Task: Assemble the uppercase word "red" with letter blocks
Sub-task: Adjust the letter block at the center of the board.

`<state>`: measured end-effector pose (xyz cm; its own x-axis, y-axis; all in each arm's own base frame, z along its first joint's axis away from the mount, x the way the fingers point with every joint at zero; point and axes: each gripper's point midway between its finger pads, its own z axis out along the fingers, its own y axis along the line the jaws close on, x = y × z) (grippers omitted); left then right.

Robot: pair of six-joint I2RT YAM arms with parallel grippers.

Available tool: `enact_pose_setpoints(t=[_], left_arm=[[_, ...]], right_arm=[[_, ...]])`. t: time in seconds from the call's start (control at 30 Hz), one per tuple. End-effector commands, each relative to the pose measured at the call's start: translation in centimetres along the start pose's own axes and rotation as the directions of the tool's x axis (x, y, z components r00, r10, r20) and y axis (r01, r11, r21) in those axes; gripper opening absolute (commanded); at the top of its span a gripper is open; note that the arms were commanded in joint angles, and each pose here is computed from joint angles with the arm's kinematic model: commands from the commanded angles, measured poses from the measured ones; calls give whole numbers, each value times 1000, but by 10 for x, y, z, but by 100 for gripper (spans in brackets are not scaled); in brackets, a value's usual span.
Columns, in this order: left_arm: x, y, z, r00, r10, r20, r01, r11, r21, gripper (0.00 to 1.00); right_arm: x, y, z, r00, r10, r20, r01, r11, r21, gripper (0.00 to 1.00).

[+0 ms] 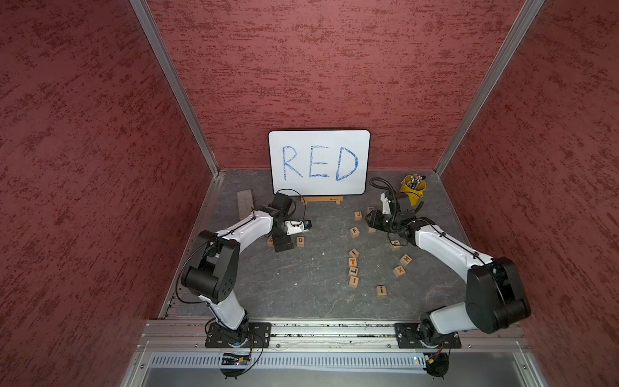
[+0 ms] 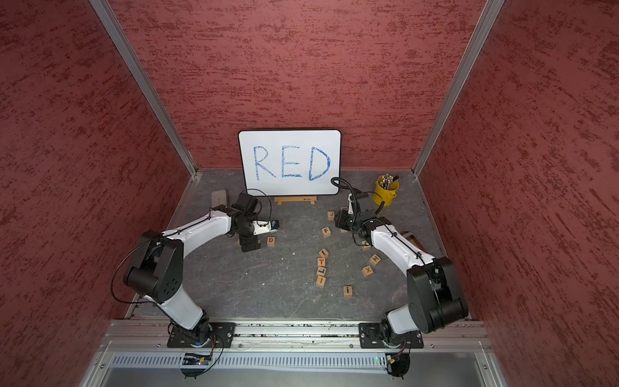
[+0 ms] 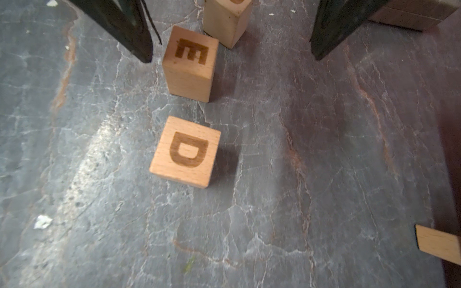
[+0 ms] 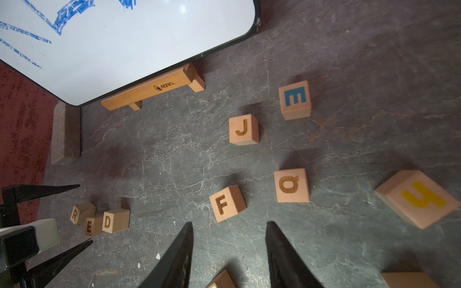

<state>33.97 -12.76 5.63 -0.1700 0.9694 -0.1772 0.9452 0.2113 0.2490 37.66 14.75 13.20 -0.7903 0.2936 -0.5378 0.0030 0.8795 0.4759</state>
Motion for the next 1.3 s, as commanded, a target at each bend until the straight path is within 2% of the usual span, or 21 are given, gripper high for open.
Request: enact_pose_setpoints(t=[0.0, 0.57, 0.7, 1.1, 1.27], left_arm=[[2, 1, 8, 1000, 21, 0, -21, 1000, -4, 100], [6, 16, 23, 999, 43, -15, -44, 997, -69, 100], [6, 16, 18, 999, 33, -7, -33, 997, -64, 100], [-31, 21, -44, 990, -101, 101, 105, 994, -30, 100], [-39, 19, -70, 951, -264, 159, 266, 964, 9, 99]], right_arm=[[-14, 6, -9, 999, 4, 43, -3, 1000, -9, 49], [-13, 5, -10, 999, 0, 41, 0, 1000, 3, 49], [-12, 4, -10, 999, 1, 39, -1, 1000, 2, 49], [-16, 9, -13, 999, 2, 51, -1, 1000, -15, 49], [-17, 15, -13, 999, -14, 46, 16, 999, -38, 49]])
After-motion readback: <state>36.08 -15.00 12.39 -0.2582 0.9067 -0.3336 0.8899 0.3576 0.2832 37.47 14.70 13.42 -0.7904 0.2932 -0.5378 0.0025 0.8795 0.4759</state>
